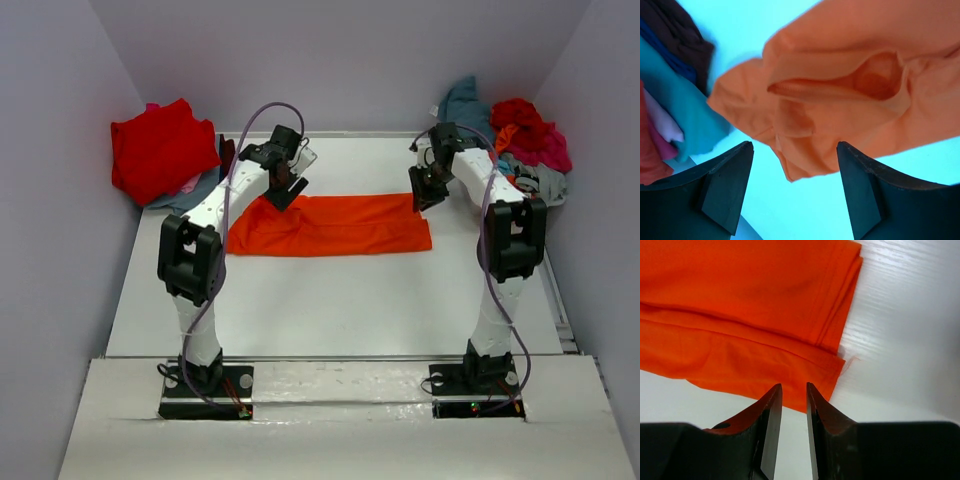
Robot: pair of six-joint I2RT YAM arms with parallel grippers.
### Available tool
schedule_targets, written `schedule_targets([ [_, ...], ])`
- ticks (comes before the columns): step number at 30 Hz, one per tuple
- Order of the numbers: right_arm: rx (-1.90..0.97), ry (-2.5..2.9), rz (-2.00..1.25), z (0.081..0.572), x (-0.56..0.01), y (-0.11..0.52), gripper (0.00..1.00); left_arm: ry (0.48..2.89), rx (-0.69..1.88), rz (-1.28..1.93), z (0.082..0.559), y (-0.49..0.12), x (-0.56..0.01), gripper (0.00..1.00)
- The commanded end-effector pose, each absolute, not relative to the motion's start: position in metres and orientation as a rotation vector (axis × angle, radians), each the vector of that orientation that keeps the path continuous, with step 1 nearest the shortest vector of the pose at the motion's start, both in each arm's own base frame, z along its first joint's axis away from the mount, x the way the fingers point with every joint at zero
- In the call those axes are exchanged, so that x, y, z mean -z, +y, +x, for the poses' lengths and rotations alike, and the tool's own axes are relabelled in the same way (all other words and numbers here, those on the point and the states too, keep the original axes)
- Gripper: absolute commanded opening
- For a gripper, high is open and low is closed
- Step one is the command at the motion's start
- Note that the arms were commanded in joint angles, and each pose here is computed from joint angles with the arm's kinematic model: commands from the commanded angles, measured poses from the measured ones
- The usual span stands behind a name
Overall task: Fold and stack the t-shirts
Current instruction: Fold the tshirt
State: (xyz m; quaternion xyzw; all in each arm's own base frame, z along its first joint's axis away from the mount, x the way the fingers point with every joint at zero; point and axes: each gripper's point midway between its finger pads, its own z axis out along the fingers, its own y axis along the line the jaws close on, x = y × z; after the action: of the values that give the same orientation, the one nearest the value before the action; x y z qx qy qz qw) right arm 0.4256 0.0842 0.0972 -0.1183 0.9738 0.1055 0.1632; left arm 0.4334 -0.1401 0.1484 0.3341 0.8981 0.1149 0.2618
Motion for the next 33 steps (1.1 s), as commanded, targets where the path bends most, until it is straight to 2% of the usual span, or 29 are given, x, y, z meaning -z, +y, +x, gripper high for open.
schedule_targets([
  [1, -0.36, 2.767, -0.386, 0.436, -0.103, 0.11, 0.32, 2.509, -0.266, 0.851, 0.406, -0.113, -0.153, 0.8],
  [11, -0.387, 2.778, -0.442, 0.442, -0.093, 0.133, 0.32, 2.654, -0.09, 0.859, 0.378, -0.11, -0.121, 0.79],
  [18, -0.406, 2.818, -0.443, 0.44, -0.076, 0.134, 0.32, 2.737, 0.181, 0.936, 0.366, -0.133, -0.094, 0.77],
  [24, -0.411, 2.834, -0.443, 0.438, -0.07, 0.135, 0.32, 2.802, 0.32, 0.928, 0.363, -0.136, -0.071, 0.77],
  [33, -0.405, 2.852, -0.444, 0.433, -0.063, 0.133, 0.32, 2.83, 0.397, 0.794, 0.385, -0.122, -0.06, 0.76],
])
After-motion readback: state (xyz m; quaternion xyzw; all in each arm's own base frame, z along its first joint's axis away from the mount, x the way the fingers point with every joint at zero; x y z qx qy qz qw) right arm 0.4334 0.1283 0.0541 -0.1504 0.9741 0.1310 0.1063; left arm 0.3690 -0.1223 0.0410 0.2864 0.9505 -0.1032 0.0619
